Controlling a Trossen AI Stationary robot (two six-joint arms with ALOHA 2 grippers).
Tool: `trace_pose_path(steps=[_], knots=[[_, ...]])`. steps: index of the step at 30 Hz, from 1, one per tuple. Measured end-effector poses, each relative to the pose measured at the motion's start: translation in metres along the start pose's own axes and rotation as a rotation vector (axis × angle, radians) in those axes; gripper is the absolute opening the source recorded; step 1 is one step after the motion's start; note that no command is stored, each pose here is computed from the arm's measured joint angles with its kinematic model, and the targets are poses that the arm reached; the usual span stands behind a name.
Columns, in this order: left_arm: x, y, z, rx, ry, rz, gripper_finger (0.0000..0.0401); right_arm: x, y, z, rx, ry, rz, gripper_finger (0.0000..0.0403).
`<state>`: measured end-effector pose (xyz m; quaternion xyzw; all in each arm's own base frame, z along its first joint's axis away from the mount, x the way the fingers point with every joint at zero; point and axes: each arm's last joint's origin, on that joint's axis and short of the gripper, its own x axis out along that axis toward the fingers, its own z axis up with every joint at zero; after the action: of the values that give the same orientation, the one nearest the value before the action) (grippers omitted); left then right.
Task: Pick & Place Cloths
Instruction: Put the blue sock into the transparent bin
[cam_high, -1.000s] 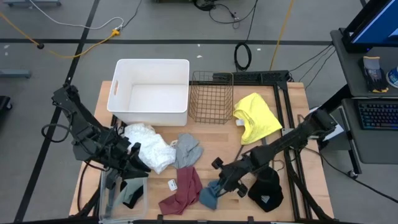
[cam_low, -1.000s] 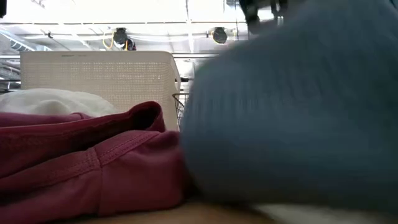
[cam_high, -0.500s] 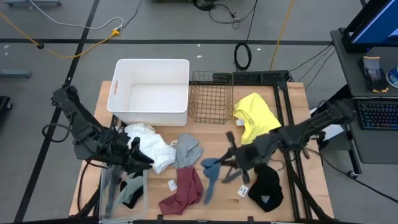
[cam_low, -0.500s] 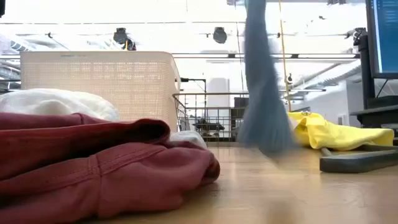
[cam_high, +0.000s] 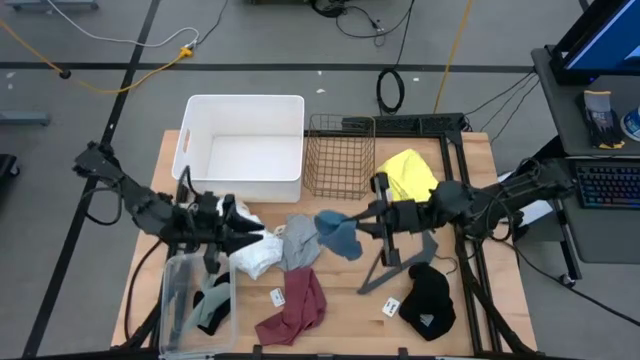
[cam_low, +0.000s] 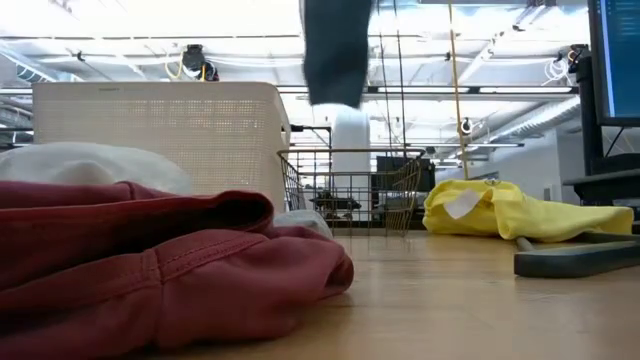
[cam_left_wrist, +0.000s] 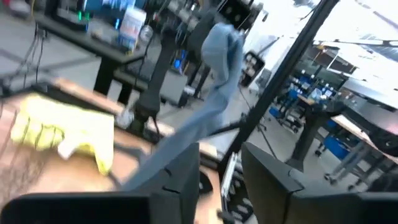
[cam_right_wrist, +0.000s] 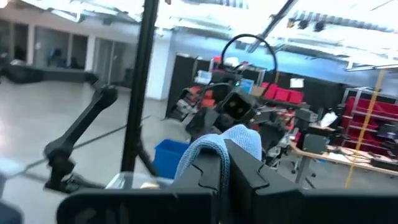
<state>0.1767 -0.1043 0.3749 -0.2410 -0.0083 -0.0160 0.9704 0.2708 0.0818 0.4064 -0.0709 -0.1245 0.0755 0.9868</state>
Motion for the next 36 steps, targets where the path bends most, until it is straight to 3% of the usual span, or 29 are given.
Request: trace_pose_path(steps=[7, 16, 25, 31, 36], knots=[[0.015, 0.009, 0.011, 0.091, -0.078, -0.030, 0.0201, 0.002, -0.014, 0.005, 0.005, -0.089, -0.062, 0.0000], [0.059, 0.017, 0.000, 0.161, -0.109, -0.126, 0.0270, 0.013, -0.024, 0.000, 0.039, -0.181, -0.110, 0.0000], [0.095, 0.036, -0.018, 0.147, -0.097, -0.081, 0.0287, 0.022, -0.027, -0.010, 0.070, -0.183, -0.124, 0.0000], [0.111, 0.040, -0.023, 0.115, -0.126, -0.172, 0.0288, 0.023, -0.029, -0.011, 0.064, -0.178, -0.130, 0.0000], [0.119, 0.044, -0.031, 0.099, -0.115, -0.164, 0.0284, 0.023, -0.029, -0.011, 0.068, -0.178, -0.130, 0.0000]])
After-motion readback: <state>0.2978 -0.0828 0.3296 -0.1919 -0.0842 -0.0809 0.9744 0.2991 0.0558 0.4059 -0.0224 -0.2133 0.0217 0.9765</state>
